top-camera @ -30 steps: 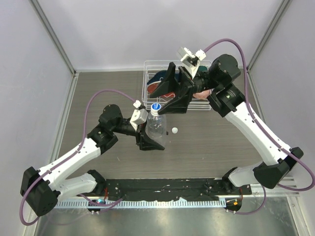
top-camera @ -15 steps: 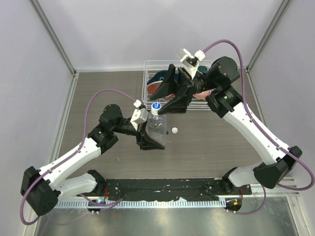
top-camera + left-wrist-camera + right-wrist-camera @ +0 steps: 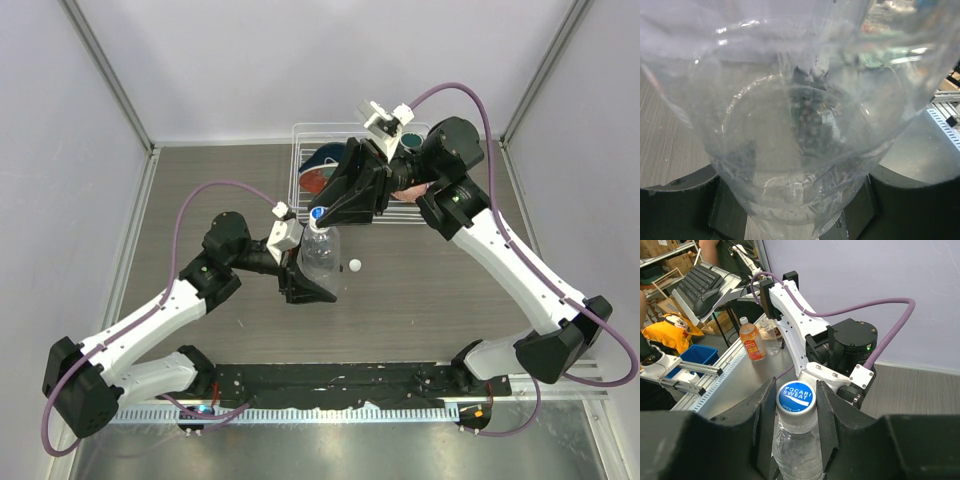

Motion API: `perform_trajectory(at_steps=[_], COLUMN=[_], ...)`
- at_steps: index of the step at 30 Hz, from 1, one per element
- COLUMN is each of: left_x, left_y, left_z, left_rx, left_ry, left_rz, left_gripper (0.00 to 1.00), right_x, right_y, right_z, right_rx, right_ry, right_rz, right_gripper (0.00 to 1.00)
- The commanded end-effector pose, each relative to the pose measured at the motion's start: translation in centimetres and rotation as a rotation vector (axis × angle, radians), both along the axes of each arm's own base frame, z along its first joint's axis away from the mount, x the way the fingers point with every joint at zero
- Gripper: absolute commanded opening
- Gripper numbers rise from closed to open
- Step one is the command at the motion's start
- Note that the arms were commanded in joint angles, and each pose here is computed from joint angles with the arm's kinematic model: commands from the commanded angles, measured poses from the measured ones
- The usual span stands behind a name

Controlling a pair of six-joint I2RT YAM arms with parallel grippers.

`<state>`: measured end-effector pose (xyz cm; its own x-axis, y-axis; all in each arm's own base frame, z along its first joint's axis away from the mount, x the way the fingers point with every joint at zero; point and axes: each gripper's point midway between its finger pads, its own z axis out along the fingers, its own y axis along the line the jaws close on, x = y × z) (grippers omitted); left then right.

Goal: Screw on the bottle caps

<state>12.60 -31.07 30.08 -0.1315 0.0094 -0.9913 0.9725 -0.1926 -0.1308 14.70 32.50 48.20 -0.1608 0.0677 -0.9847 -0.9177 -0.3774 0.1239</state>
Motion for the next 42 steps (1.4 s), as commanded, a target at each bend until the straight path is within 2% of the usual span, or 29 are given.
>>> perform_trajectory(at_steps=[1,9,11,13,22,34,42], left_x=[0.8,1.9,2.4,3.1,6.8,11.2,12.9], left_y=[-0.1,0.0,0.1,0.0,0.4,1.9,3.0], left_z=[2.8,3.2,3.3,3.5,4.3,5.4,4.6], left_rx=[-0.06,-0.073,-0.076,-0.082,-0.124,-0.191,-0.171], left_ry=[-0.053,-0.044,-0.037,-0.036,-0.071,-0.139,-0.217], left_rz=[0.033,0.085,0.11,0.145,0.341,0.609,0.723], left_gripper=[0.0,0.0,0.0,0.0,0.0,0.0,0.0], right_x=[-0.8,0.3,0.7,1.7,6.0,9.7,11.0], right_y=[-0.5,0.0,0.1,0.3,0.6,0.8,2.3], right_z=[0.8,-0.8,-1.1,-2.1,-6.4,-9.0,-11.7], right_rx=[0.019,-0.033,-0.041,-0.068,-0.238,-0.314,-0.449], right_ry=[-0.032,-0.019,-0.012,-0.002,0.045,0.128,0.157], right_rz=[0.019,-0.021,-0.039,-0.095,-0.383,-0.75,-1.02], right_gripper=[0.36,0.24,0.16,0.11,0.01,0.01,0.01])
